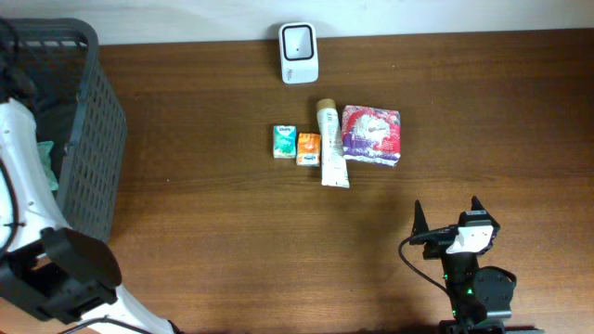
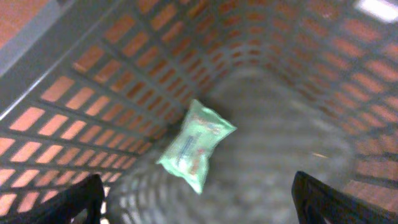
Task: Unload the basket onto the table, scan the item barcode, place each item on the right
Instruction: 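Reach into the basket and grasp the light green pouch with the left gripper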
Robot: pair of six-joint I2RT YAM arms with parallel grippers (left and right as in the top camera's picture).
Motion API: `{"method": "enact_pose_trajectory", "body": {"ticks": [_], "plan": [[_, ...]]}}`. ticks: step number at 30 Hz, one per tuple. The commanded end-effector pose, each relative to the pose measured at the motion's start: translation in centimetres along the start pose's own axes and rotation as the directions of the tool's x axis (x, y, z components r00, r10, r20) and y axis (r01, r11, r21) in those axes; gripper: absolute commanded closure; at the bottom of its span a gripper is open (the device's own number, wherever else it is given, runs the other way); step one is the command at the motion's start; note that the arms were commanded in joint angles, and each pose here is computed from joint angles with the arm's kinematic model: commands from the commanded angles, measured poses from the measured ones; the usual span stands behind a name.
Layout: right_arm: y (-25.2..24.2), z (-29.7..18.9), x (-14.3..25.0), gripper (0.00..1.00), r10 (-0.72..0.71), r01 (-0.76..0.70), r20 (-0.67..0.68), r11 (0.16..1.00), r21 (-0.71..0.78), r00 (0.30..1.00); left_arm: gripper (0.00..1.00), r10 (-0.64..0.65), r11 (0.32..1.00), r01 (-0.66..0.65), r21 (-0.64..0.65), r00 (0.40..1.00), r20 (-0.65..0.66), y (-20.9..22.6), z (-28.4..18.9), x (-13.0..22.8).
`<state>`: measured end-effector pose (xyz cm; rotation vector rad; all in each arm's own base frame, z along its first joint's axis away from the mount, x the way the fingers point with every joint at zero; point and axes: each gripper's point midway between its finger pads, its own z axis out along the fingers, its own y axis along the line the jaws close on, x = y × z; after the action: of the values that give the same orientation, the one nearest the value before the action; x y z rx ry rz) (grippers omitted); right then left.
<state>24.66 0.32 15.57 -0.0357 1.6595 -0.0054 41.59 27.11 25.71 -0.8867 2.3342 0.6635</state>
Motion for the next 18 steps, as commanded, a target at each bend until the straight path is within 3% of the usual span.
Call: {"method": "enact_pose_trajectory", "body": {"ticks": [1, 4, 7, 18], "plan": [[-0.1, 0.0, 0.4, 0.01, 0.000, 0.000, -0.007, 1.000, 0.006, 1.000, 0.09, 0.119, 0.993, -0.119, -0.017, 0.993, -0.024, 1.8, 2.7, 1.1], [-0.1, 0.0, 0.4, 0.01, 0.000, 0.000, -0.007, 1.000, 0.006, 1.000, 0.16, 0.307, 0.941, -0.304, 0.149, 0.952, -0.001, -1.0, 4.6, 2.6], [-0.1, 0.0, 0.4, 0.01, 0.000, 0.000, -0.007, 1.000, 0.006, 1.000, 0.25, 0.326, 0.935, -0.324, 0.142, 0.945, 0.007, -1.4, 6.0, 3.4], [-0.1, 0.0, 0.4, 0.01, 0.000, 0.000, -0.007, 1.000, 0.006, 1.000, 0.22, 0.447, 0.895, -0.439, 0.081, 0.876, -0.182, -1.2, 13.1, 9.5]]}}
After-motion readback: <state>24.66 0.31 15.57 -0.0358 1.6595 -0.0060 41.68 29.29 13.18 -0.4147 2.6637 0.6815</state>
